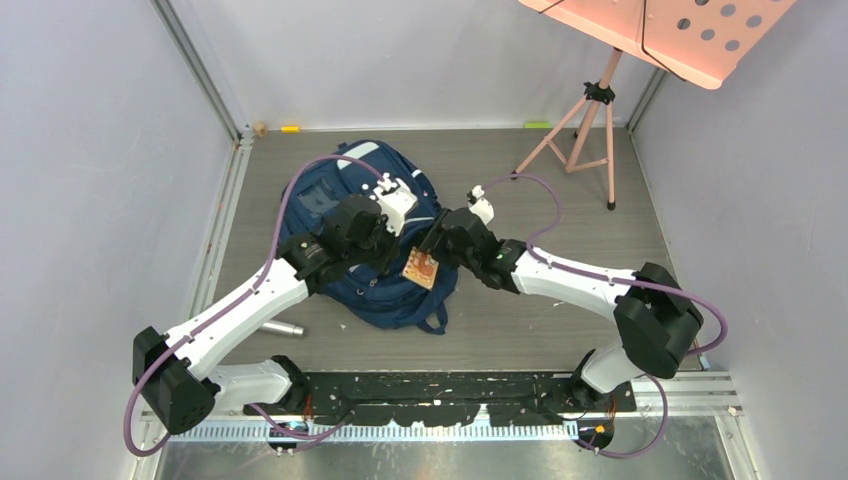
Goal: Pack the student bag
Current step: Place the stationery in the student bag.
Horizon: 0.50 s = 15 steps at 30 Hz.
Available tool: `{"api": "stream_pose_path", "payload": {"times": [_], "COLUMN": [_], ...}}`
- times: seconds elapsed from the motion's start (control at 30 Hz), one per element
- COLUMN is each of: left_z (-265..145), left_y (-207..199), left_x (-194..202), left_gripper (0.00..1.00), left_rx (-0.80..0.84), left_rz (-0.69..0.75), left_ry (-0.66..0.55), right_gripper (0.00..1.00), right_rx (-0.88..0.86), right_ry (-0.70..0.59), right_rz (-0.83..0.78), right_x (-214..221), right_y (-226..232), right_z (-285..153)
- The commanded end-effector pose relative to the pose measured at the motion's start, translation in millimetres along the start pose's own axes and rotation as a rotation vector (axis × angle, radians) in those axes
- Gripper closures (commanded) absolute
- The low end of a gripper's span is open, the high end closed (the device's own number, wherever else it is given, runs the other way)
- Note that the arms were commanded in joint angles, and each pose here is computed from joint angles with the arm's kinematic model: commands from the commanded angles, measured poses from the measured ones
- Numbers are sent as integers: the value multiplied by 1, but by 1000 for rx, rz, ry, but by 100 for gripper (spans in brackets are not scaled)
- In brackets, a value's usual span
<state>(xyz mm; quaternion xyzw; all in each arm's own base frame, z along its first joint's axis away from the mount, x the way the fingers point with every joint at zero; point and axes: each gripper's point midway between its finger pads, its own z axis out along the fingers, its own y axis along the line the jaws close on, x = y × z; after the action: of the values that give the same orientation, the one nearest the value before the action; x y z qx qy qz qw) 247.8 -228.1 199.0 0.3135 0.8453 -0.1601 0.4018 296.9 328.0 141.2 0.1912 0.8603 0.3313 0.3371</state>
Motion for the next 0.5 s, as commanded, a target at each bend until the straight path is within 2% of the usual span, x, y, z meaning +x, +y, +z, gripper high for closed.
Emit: {"api": "stream_pose_path", "payload": {"times": [0.0, 0.17, 0.3, 0.47], "left_z": [-15, -15, -13, -13], "left_y": [-37, -42, -39, -27], "left_x": [-46, -47, -45, -46], "left_gripper": [100, 100, 100, 100], "left_rx": [174, 202, 185, 118], "left_rz": [-12, -11, -17, -32], "left_ry": [-168, -170, -161, -161], "right_gripper": [83, 87, 88, 85], "right_rx": [-176, -241, -230, -169], "right_ry": [-193, -261, -256, -294], "right_rz": [167, 263, 252, 194], "right_x": [-46, -59, -52, -50], "right_y": [53, 62, 65, 50], "right_z": [-5, -5, 8, 1]}}
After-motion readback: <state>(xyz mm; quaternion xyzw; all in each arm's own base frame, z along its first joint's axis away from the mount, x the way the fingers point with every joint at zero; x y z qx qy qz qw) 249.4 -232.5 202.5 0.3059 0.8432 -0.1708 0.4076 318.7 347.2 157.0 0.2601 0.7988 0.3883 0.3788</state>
